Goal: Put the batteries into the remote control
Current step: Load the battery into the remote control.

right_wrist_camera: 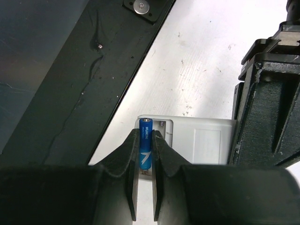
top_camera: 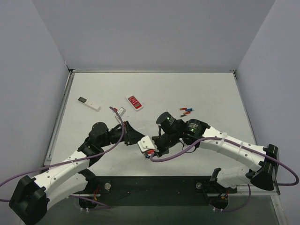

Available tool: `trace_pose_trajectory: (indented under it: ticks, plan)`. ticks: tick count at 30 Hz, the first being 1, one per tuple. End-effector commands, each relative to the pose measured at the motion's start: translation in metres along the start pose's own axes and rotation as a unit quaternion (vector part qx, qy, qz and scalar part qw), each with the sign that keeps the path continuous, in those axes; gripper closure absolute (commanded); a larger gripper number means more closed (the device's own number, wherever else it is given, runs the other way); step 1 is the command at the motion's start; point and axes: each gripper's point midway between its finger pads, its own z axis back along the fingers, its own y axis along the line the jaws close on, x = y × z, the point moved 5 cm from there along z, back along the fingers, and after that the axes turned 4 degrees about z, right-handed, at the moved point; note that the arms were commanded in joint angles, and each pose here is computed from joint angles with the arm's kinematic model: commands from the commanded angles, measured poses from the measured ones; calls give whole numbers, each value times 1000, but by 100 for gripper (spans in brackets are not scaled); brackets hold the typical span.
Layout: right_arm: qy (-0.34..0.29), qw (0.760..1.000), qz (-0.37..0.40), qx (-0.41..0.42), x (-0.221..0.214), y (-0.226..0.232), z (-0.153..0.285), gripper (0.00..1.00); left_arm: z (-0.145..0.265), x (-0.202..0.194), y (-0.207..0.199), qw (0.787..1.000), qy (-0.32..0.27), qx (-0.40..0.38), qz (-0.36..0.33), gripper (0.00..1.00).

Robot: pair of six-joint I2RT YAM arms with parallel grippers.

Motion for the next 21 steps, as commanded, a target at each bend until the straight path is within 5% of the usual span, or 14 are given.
trace_pose_trajectory:
  ticks: [1, 12, 21]
  plan:
    - [32, 999, -15, 33, -9, 12, -2, 100, 1, 14, -36, 997, -27, -68, -27, 100]
    - [62, 998, -26, 23, -18, 9, -5, 95, 3, 13, -32, 997, -36, -60, -25, 100]
    - [73, 997, -28, 17, -21, 7, -5, 79, 4, 14, -29, 998, -41, -49, -22, 100]
